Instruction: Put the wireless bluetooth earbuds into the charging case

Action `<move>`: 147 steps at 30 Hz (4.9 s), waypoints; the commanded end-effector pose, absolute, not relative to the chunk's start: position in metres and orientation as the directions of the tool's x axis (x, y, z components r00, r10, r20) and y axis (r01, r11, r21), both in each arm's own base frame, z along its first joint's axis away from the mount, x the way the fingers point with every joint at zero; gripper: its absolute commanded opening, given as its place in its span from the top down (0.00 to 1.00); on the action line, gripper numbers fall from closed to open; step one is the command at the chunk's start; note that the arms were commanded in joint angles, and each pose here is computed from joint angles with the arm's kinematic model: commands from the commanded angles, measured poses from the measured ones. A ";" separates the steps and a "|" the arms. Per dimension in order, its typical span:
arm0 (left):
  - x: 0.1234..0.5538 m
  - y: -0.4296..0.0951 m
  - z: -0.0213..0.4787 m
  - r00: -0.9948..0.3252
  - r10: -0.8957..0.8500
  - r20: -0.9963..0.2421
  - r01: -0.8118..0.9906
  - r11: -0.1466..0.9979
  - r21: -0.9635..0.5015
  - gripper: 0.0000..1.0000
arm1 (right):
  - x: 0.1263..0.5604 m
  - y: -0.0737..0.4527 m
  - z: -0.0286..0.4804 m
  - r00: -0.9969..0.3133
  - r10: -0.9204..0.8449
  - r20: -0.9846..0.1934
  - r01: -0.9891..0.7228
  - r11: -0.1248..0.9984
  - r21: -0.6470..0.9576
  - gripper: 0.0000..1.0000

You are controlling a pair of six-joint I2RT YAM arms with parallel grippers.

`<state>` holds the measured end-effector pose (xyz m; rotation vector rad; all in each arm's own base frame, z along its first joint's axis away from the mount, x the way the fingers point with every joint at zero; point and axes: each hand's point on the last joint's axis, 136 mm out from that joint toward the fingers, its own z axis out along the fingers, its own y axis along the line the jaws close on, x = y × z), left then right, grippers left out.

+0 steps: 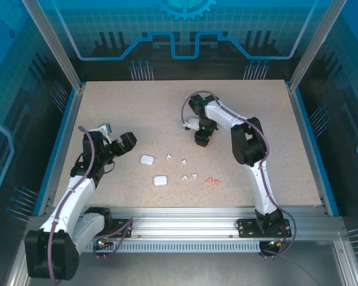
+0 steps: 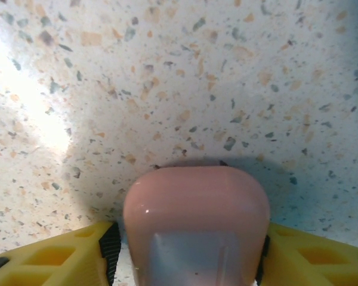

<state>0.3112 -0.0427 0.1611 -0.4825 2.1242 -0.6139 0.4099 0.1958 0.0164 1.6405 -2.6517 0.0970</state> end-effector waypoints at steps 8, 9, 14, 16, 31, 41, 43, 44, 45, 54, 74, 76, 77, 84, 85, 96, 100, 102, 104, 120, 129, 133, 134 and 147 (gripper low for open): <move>0.317 -0.056 0.184 -0.570 -0.509 -0.644 -0.020 0.793 -0.609 0.01 | 0.412 0.187 0.012 -0.430 -0.903 0.012 -0.902 0.429 -0.054 0.54; 0.317 -0.060 0.187 -0.576 -0.507 -0.641 0.001 0.784 -0.621 0.01 | 0.413 0.189 0.020 -0.429 -0.903 -0.013 -0.901 0.429 -0.065 0.55; 0.322 -0.087 0.197 -0.628 -0.495 -0.600 0.115 0.703 -0.701 0.04 | 0.413 0.195 0.045 -0.423 -0.899 -0.112 -0.896 0.434 -0.098 0.56; 0.325 -0.098 0.199 -0.657 -0.490 -0.574 0.155 0.656 -0.738 0.05 | 0.410 0.198 0.055 -0.423 -0.893 -0.155 -0.892 0.441 -0.103 0.56; 0.330 -0.223 0.207 -0.874 -0.244 -0.420 0.353 0.273 -0.895 0.23 | 0.353 0.228 0.164 -0.286 -0.805 -0.519 -0.896 0.417 -0.154 0.57; 0.333 -0.276 0.204 -0.901 -0.155 -0.405 0.385 0.143 -0.912 0.27 | 0.329 0.232 0.183 -0.221 -0.812 -0.541 -0.903 0.380 -0.202 0.57; 0.329 -0.286 0.200 -0.903 -0.130 -0.409 0.389 0.157 -0.908 0.26 | 0.327 0.233 0.182 -0.219 -0.815 -0.536 -0.904 0.376 -0.202 0.57; 0.328 -0.289 0.199 -0.903 -0.121 -0.413 0.391 0.167 -0.905 0.26 | 0.327 0.233 0.182 -0.218 -0.816 -0.535 -0.906 0.373 -0.199 0.57; 0.327 -0.293 0.196 -0.905 -0.110 -0.412 0.389 0.181 -0.903 0.26 | 0.326 0.234 0.181 -0.218 -0.816 -0.535 -0.907 0.372 -0.196 0.57; 0.330 -0.304 0.192 -0.900 -0.093 -0.426 0.398 0.229 -0.889 0.32 | 0.322 0.243 0.184 -0.197 -0.813 -0.548 -0.918 0.350 -0.189 0.57; 0.334 -0.321 0.193 -0.902 -0.066 -0.426 0.403 0.222 -0.888 0.54 | 0.321 0.255 0.186 -0.197 -0.804 -0.561 -0.920 0.349 -0.178 0.57; 0.332 -0.323 0.191 -0.903 -0.054 -0.426 0.404 0.226 -0.886 0.54 | 0.323 0.255 0.187 -0.203 -0.806 -0.557 -0.917 0.356 -0.181 0.57; 0.331 -0.323 0.190 -0.904 -0.050 -0.425 0.404 0.231 -0.885 0.55 | 0.324 0.256 0.188 -0.205 -0.805 -0.557 -0.916 0.359 -0.182 0.57; 0.329 -0.322 0.186 -0.900 -0.032 -0.435 0.411 0.270 -0.871 0.64 | 0.328 0.254 0.189 -0.206 -0.810 -0.548 -0.909 0.366 -0.199 0.57; 0.328 -0.322 0.186 -0.899 -0.028 -0.437 0.413 0.272 -0.869 0.65 | 0.328 0.254 0.189 -0.206 -0.812 -0.546 -0.909 0.366 -0.201 0.57; 0.322 -0.314 0.207 -0.846 -0.049 -0.531 0.498 0.283 -0.820 0.84 | 0.318 0.250 0.204 -0.233 -0.780 -0.581 -0.900 0.400 -0.175 0.35; 0.320 -0.304 0.216 -0.783 -0.079 -0.617 0.565 0.326 -0.758 0.87 | 0.299 0.246 0.222 -0.225 -0.721 -0.655 -0.895 0.419 -0.154 0.18; 0.319 -0.299 0.221 -0.743 -0.092 -0.663 0.601 0.345 -0.721 0.89 | 0.290 0.242 0.233 -0.220 -0.675 -0.704 -0.890 0.434 -0.138 0.11; 0.317 -0.293 0.225 -0.697 -0.104 -0.709 0.636 0.366 -0.679 0.91 | 0.282 0.237 0.245 -0.214 -0.624 -0.752 -0.886 0.448 -0.119 0.03; 0.264 -0.278 0.263 -0.131 -0.041 -0.991 0.924 0.358 -0.137 1.00 | 0.258 0.239 0.291 -0.053 -0.393 -0.918 -0.894 0.428 -0.132 0.01; 0.251 -0.283 0.269 -0.011 -0.014 -1.000 0.943 0.332 -0.015 1.00 | 0.260 0.254 0.289 -0.003 -0.454 -0.891 -0.915 0.360 -0.180 0.04; 0.251 -0.285 0.271 -0.010 -0.013 -1.000 0.944 0.328 -0.014 1.00 | 0.262 0.262 0.288 -0.002 -0.466 -0.885 -0.922 0.343 -0.179 0.07; 0.251 -0.285 0.272 -0.007 -0.015 -1.000 0.944 0.330 -0.012 1.00 | 0.263 0.263 0.288 -0.003 -0.468 -0.884 -0.923 0.342 -0.178 0.07; 0.251 -0.287 0.273 -0.027 -0.005 -1.000 0.946 0.322 -0.027 1.00 | 0.276 0.261 0.286 0.001 -0.510 -0.860 -0.899 0.376 -0.225 0.11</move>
